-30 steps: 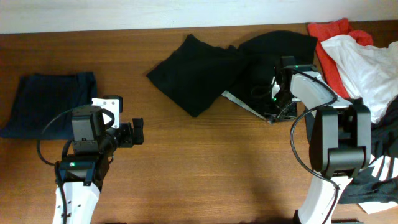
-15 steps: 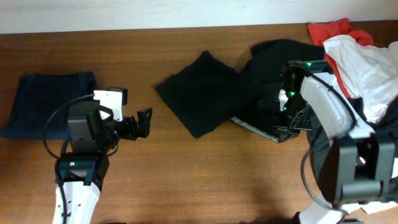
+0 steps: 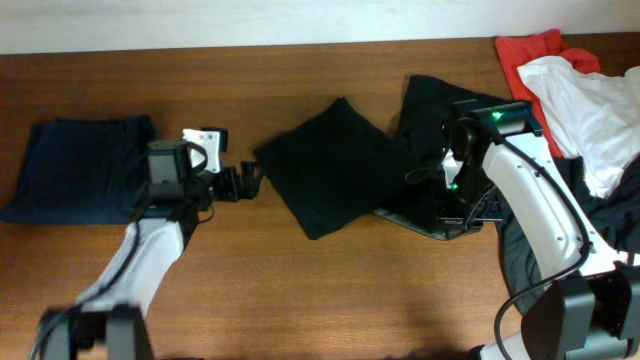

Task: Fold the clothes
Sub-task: 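Grasp the left edge of the black shorts with the left gripper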

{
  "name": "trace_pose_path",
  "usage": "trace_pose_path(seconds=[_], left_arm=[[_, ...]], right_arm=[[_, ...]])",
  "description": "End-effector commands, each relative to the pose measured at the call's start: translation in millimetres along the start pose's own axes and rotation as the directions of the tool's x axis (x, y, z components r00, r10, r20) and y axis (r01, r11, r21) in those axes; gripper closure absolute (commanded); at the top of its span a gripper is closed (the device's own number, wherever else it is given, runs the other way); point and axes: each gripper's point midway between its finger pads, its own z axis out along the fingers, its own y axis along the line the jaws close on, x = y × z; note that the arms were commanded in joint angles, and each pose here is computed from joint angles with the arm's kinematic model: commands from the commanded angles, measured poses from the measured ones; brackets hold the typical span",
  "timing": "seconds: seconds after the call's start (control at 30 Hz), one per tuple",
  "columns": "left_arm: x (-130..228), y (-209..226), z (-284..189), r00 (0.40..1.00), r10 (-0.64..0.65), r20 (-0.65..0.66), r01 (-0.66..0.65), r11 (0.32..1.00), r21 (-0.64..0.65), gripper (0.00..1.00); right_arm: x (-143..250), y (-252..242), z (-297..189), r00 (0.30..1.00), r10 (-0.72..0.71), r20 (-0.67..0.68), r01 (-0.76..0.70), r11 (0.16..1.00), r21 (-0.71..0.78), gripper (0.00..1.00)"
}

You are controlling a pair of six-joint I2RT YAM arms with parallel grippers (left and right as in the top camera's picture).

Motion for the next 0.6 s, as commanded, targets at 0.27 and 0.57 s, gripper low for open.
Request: trace_pose_path(seconds=[0.27,0.57], left_arm=[[17,3,72,0.992,-0.123,0.001,0.122,0.988,0.089,0.26],[24,1,91,0.996,-0.090,0.018,0.088,0.994,0.066,0.28]], right_arm=[[6,0,-6,1.000,0.002,0.021,-0.002,1.000,0.002,0.96],[6,0,-6,1.000,0.002,0.021,-0.002,1.000,0.002,0.96]])
